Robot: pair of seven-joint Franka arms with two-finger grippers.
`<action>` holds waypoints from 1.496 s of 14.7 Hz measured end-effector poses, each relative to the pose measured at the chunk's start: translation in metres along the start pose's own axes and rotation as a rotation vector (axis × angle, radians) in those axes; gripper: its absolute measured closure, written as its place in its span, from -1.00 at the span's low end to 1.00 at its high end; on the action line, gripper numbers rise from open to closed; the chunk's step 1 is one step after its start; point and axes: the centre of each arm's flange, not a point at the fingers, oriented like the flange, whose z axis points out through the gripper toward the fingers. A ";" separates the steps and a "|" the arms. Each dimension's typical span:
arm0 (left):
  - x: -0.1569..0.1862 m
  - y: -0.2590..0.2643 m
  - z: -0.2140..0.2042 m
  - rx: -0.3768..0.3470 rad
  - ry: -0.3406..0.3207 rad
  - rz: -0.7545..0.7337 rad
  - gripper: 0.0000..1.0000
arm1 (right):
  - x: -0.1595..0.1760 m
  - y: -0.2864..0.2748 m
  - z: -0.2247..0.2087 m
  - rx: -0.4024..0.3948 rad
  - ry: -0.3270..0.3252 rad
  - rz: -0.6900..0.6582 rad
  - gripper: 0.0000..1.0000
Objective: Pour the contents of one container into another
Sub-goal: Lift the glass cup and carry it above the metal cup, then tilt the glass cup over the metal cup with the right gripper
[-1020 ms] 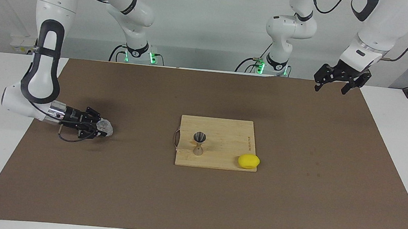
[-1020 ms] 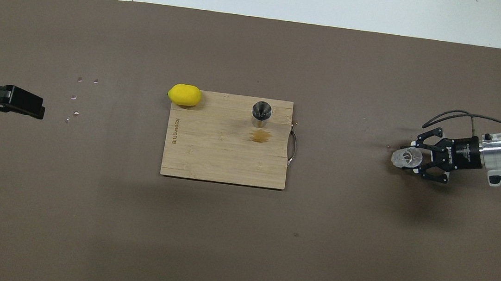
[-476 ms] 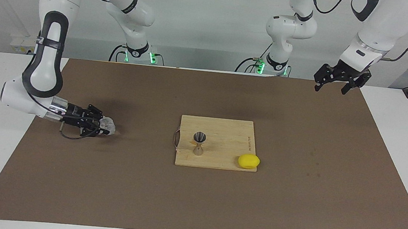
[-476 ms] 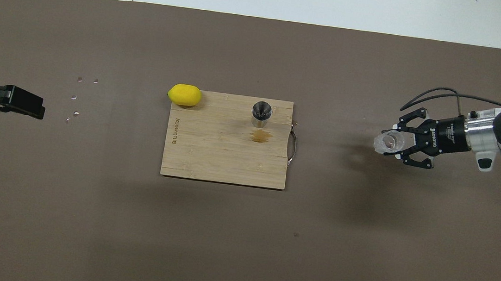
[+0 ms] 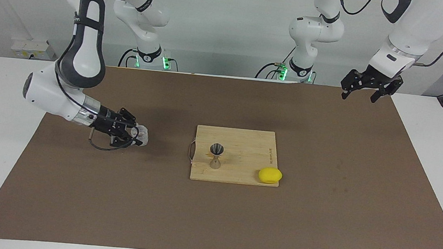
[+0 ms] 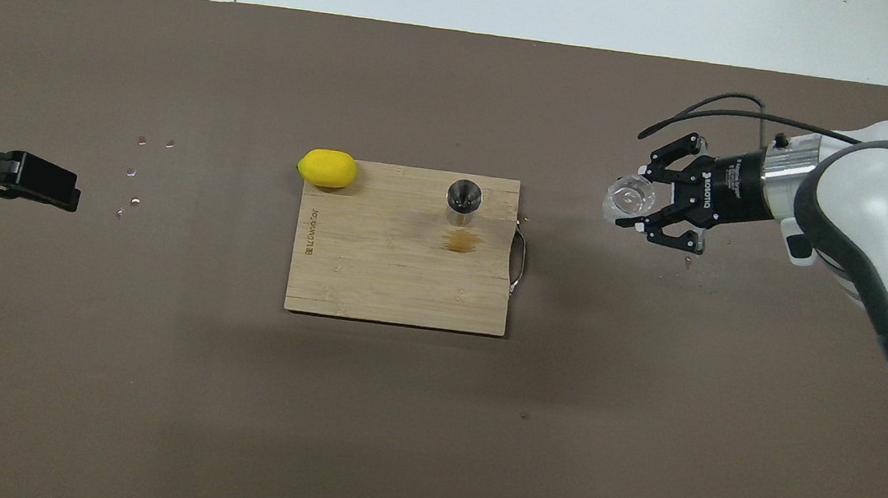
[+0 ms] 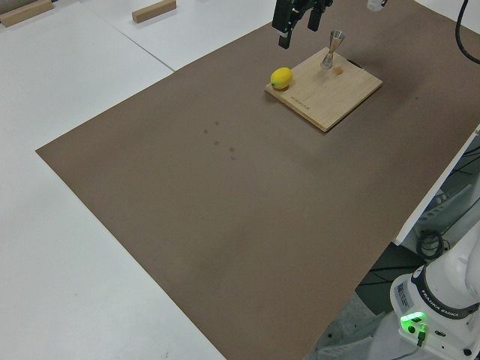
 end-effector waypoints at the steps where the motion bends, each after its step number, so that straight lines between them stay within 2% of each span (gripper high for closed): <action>1: 0.000 0.000 0.000 0.000 0.000 0.000 -1.00 | -0.017 -0.001 0.008 0.004 0.006 0.010 -0.01; 5: 0.000 0.000 0.000 0.000 0.000 0.000 -1.00 | -0.068 -0.007 0.036 0.006 0.124 0.019 -0.01; 8: 0.000 0.000 0.000 0.000 0.000 0.000 -1.00 | -0.086 -0.012 0.046 0.011 0.200 0.022 -0.01; 11: 0.000 0.000 0.000 0.000 0.000 0.000 -1.00 | -0.106 -0.009 0.067 0.009 0.279 -0.039 -0.01; 16: 0.000 0.000 0.000 0.000 0.000 0.000 -1.00 | -0.136 -0.013 0.076 0.043 0.353 -0.097 -0.01; 19: 0.000 0.000 0.000 0.000 0.000 0.000 -1.00 | -0.151 -0.009 0.087 0.044 0.375 -0.141 -0.01; 22: 0.000 0.000 0.000 0.000 0.000 0.000 -1.00 | -0.157 -0.004 0.099 0.037 0.429 -0.188 -0.01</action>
